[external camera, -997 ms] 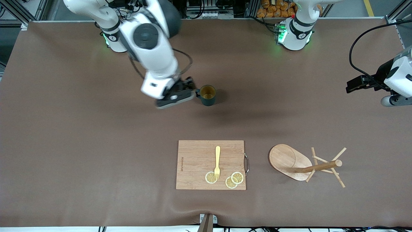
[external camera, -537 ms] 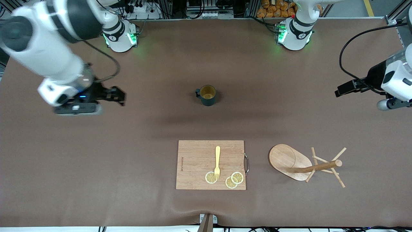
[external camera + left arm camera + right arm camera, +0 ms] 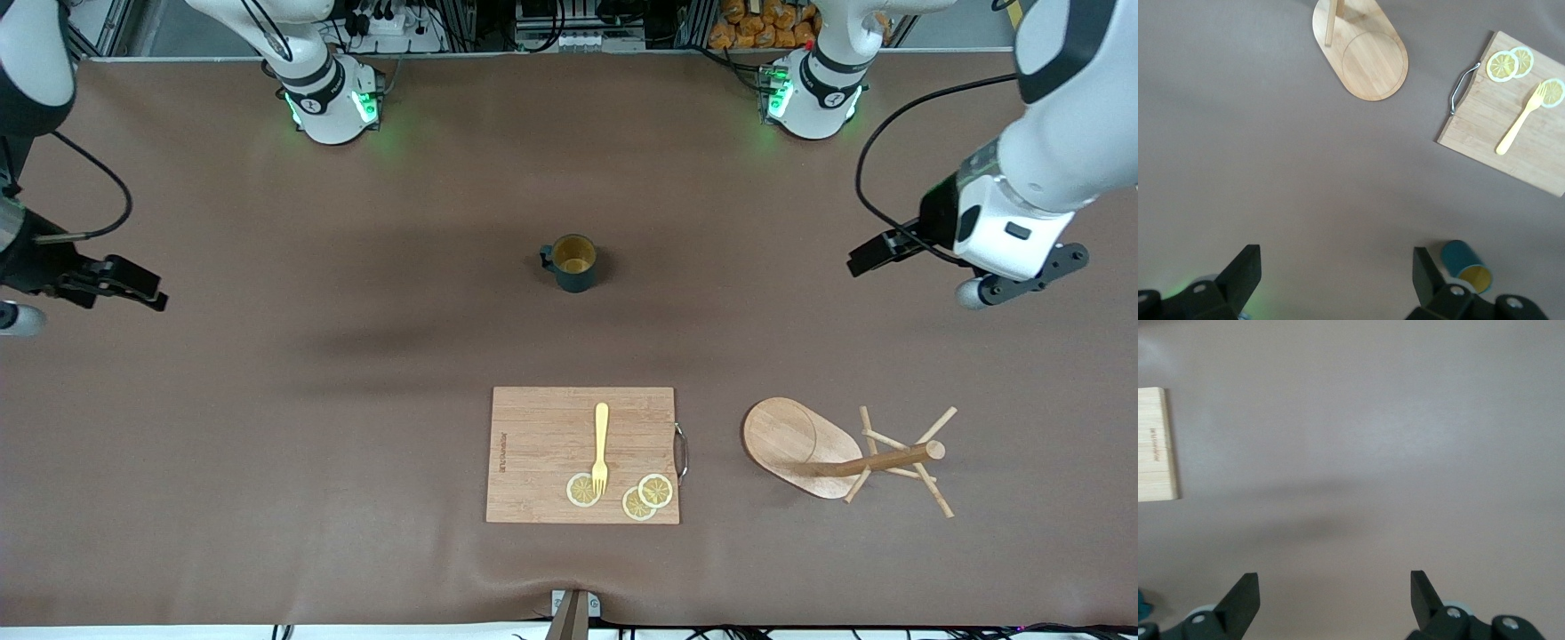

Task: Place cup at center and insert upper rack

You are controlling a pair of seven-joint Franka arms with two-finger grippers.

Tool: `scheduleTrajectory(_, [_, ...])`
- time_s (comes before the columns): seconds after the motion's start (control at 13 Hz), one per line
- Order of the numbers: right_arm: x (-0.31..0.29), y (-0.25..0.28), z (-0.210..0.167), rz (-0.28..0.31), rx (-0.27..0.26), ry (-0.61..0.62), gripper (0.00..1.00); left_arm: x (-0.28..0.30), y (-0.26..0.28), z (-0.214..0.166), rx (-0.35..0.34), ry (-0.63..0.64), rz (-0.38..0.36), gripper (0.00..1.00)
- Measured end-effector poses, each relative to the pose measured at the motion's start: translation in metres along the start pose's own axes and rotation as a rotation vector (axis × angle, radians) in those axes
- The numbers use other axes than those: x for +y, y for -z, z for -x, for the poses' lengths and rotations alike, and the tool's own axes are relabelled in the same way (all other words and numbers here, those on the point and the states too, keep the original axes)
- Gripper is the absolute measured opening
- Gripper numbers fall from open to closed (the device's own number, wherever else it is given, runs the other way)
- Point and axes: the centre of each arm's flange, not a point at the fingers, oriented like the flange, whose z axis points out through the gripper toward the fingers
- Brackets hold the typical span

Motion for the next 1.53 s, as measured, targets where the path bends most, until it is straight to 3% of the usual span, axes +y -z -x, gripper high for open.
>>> scheduleTrajectory(0.15, [0.016, 0.0, -0.001, 0.009, 0.01, -0.008, 1.0, 0.028, -0.003, 0.019, 0.016, 0.131, 0.012, 1.0])
scheduleTrajectory(0.38, [0.026, 0.003, -0.009, 0.069, 0.082, 0.051, 1.0, 0.082, -0.015, 0.062, 0.026, 0.253, 0.028, 1.0])
scheduleTrajectory(0.54, [0.028, 0.001, -0.01, 0.088, 0.084, 0.066, 1.0, 0.117, -0.022, 0.092, 0.044, 0.319, 0.021, 1.0])
scheduleTrajectory(0.92, [0.045, -0.012, -0.006, 0.089, 0.046, 0.04, 1.0, 0.229, -0.093, 0.203, 0.202, 0.439, -0.07, 1.0])
scheduleTrajectory(1.15, [0.043, -0.019, 0.001, 0.078, -0.02, 0.004, 1.0, 0.266, -0.149, 0.255, 0.29, 0.434, -0.13, 1.0])
scheduleTrajectory(1.53, [0.032, -0.023, 0.006, -0.002, -0.066, -0.024, 1.0, 0.305, -0.213, 0.324, 0.452, 0.388, -0.155, 1.0])
